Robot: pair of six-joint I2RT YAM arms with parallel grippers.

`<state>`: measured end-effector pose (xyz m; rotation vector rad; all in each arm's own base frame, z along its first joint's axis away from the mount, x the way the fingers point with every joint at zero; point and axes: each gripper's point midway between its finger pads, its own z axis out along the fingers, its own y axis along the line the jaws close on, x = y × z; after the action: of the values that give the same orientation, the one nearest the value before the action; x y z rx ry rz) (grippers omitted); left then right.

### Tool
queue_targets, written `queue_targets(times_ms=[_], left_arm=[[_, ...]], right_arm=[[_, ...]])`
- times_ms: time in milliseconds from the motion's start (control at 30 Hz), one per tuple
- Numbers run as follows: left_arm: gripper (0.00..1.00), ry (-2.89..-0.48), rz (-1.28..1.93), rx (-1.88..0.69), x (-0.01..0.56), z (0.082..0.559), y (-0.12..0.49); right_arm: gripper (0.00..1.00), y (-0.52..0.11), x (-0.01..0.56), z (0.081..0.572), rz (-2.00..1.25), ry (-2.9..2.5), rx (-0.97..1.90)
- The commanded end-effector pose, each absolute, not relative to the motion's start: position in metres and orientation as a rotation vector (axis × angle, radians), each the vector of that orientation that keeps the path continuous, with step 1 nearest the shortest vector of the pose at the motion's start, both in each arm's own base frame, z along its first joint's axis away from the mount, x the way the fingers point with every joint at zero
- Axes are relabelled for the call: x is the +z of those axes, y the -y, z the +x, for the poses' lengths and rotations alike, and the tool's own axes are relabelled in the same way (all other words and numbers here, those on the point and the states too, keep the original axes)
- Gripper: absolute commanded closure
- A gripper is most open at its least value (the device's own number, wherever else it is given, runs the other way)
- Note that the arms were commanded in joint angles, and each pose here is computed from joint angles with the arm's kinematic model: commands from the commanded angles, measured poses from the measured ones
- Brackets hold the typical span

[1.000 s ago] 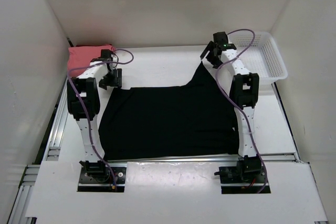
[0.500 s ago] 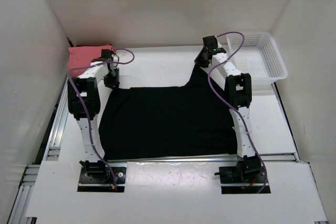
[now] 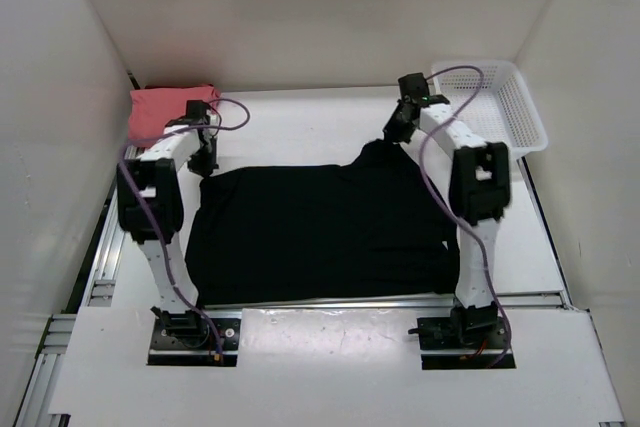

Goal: Fold and stack the t-shirts
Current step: Fold the other side of the tshirt into a rectangle

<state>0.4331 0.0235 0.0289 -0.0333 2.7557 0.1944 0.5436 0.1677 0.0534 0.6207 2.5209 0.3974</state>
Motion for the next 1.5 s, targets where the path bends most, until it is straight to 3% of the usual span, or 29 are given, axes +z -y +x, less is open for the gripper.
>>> queue_targets(times_ms=[0, 167, 367, 533, 733, 1467], left_arm=[[0.9, -2.548, -0.114, 0.349, 0.12, 0.42, -0.051], [0.9, -2.521, -0.166, 0.475, 0.128, 0.366, -0.07], [0.9, -2.522, -0.202, 0.525, 0.113, 0.306, -0.08], [0.9, -2.567, -0.192, 0.532, 0.087, 0.271, -0.079], [0.9, -2.634, -0.124, 0.53, 0.058, 0.24, -0.068], [0.89, -2.598, -0.11, 0.722, 0.058, 0.217, -0.082]], right_arm=[[1.0, -0.158, 0.164, 0.468, 0.5, -2.44, 0.444], [1.0, -0.121, 0.189, 0.347, 0.575, -2.429, 0.395], [1.0, -0.092, 0.164, 0.24, 0.653, -2.496, 0.289], [1.0, -0.075, 0.162, 0.214, 0.69, -2.449, 0.258], [1.0, -0.087, 0.115, 0.181, 0.773, -2.547, 0.322], [1.0, -0.068, 0.123, 0.168, 0.808, -2.482, 0.25]])
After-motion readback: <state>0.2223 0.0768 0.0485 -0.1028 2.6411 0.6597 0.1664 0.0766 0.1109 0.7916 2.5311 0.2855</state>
